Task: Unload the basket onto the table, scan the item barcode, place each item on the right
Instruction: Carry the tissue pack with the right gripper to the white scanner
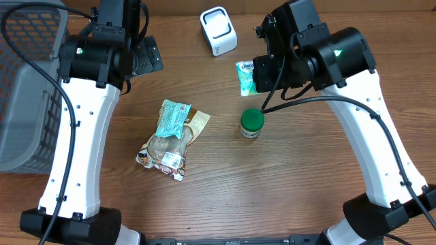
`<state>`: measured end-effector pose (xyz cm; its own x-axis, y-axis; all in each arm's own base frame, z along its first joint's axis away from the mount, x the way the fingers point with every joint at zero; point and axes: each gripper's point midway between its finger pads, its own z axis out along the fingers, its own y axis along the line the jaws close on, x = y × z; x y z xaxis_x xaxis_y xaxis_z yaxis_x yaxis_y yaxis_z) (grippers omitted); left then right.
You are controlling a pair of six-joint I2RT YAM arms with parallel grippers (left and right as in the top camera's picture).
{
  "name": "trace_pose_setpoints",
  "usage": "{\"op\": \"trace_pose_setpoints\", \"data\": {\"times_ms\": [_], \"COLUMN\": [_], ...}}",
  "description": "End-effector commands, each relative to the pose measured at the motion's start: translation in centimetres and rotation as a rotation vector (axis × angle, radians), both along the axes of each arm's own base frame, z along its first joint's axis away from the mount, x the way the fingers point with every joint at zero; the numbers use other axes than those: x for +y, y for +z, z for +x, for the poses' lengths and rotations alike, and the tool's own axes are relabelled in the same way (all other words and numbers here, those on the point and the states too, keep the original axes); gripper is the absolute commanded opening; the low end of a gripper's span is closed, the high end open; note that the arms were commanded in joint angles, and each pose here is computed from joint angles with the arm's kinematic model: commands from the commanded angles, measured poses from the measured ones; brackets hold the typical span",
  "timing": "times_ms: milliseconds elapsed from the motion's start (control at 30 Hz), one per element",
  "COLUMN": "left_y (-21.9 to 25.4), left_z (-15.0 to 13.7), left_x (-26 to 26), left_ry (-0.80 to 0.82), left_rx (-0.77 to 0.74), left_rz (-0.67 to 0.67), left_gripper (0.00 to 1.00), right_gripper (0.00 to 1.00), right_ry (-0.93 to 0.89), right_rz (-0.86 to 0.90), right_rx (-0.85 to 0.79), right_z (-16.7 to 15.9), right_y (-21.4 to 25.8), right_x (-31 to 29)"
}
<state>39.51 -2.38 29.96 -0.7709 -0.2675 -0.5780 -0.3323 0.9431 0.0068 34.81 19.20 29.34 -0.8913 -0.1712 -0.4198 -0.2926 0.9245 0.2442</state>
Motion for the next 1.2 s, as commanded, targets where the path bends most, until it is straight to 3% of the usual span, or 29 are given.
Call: {"op": "trace_pose_setpoints", "data": {"times_ms": [0,433,700,900,1167], "left_y": [1.6,1.6,1.6,1.6,1.6], "left_z": [-0.3,-0.3,-0.3,-0.3,-0.3], "left_x": [0.2,0.2,0.2,0.2,0.2], "left_ry": [-0.005,-0.005,-0.005,-0.005,-0.006], "left_rx": [-0.042,-0.042,-0.042,-0.042,-0.042], "left_rz": [0.012,0.012,0.012,0.012,0.012], "left_gripper": [1.00,0.99,1.00,1.00,0.99], "right_gripper": [0.04,0.04,0.04,0.04,0.04], "right_ry": [-0.006,-0.044,0.004,0.020,0.075], "right_rz": [0.004,-0.025,-0.194,-0.420,-0.602], "right_rx": [-0.050,-0.143,-0.345,-0.554,-0.689], "right_z": [0.1,2.2,7.8,13.1,17.9], "right_y": [1.5,2.2,1.4,0.9,-2.2], "right_x": [-0.4,-0.8,-0.2,1.4,4.7]}}
